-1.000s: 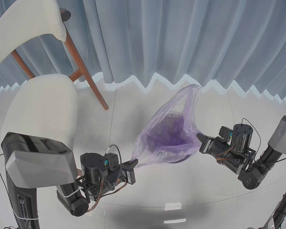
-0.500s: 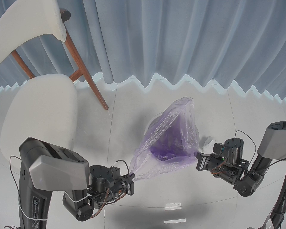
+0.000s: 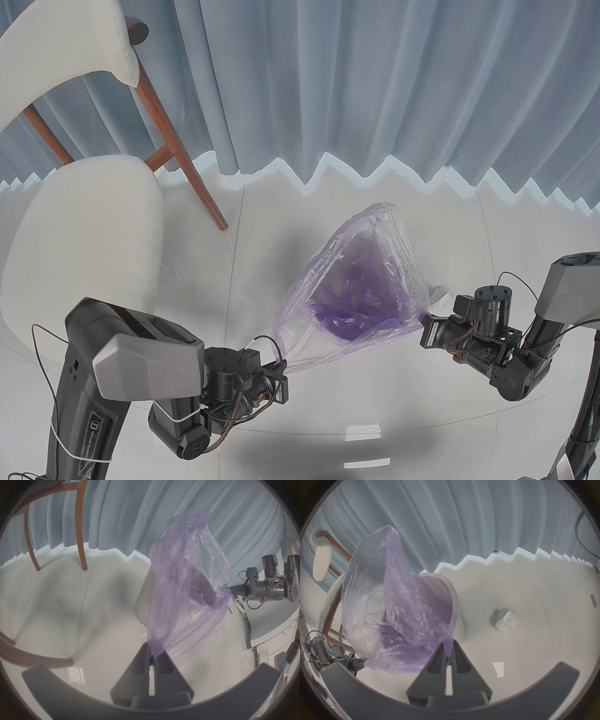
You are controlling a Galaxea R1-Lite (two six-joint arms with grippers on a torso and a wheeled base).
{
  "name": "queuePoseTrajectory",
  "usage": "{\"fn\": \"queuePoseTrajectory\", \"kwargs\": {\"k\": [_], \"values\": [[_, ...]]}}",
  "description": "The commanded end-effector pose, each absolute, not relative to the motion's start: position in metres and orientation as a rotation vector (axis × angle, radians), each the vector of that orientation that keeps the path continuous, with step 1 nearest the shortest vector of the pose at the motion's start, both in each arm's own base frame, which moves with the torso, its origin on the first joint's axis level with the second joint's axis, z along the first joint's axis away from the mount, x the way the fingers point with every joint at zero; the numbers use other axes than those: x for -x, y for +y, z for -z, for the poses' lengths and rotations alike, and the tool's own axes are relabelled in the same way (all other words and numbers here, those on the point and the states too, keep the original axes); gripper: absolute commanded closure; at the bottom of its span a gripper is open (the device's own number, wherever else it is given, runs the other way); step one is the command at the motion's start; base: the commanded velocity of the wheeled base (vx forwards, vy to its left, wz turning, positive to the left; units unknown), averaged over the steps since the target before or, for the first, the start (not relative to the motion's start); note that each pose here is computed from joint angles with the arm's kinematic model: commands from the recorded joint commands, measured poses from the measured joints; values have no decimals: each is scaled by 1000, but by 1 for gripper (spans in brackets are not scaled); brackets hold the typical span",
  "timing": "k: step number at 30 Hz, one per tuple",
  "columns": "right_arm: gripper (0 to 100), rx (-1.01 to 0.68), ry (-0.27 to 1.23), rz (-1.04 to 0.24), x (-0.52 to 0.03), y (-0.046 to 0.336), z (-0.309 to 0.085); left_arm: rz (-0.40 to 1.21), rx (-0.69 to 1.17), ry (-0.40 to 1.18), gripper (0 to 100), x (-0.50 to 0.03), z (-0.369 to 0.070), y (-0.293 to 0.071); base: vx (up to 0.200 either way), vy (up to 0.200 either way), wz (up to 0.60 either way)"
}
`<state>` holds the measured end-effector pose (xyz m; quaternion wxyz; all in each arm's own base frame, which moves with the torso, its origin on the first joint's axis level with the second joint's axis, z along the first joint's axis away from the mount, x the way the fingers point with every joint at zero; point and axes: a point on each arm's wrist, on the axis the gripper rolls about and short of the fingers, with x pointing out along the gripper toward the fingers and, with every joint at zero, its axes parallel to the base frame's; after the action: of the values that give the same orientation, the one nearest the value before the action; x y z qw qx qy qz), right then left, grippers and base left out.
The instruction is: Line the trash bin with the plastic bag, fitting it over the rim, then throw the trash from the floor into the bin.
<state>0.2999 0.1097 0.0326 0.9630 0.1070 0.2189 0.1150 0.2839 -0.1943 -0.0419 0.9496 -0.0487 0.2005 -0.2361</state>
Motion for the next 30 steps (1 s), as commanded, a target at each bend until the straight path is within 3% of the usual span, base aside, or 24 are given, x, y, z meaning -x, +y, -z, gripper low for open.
{"fn": "queuePoseTrajectory", "kwargs": {"k": [1, 13, 14, 20, 30], "values": [[100, -216, 416, -191, -312, 97, -34, 459, 101, 387, 100, -294, 51, -202, 0, 0, 0], [100, -188, 371, -157, -321, 87, -41, 516, 108, 391, 100, -283, 50, -218, 0, 0, 0], [0, -176, 377, -160, -320, 88, -39, 516, 110, 390, 100, -283, 50, -219, 0, 0, 0], [0, -174, 360, -178, -311, 86, -47, 526, 110, 386, 100, -281, 49, -222, 0, 0, 0], [0, -211, 267, -357, -288, 90, -88, 535, 108, 380, 100, -280, 49, -227, 0, 0, 0]]}}
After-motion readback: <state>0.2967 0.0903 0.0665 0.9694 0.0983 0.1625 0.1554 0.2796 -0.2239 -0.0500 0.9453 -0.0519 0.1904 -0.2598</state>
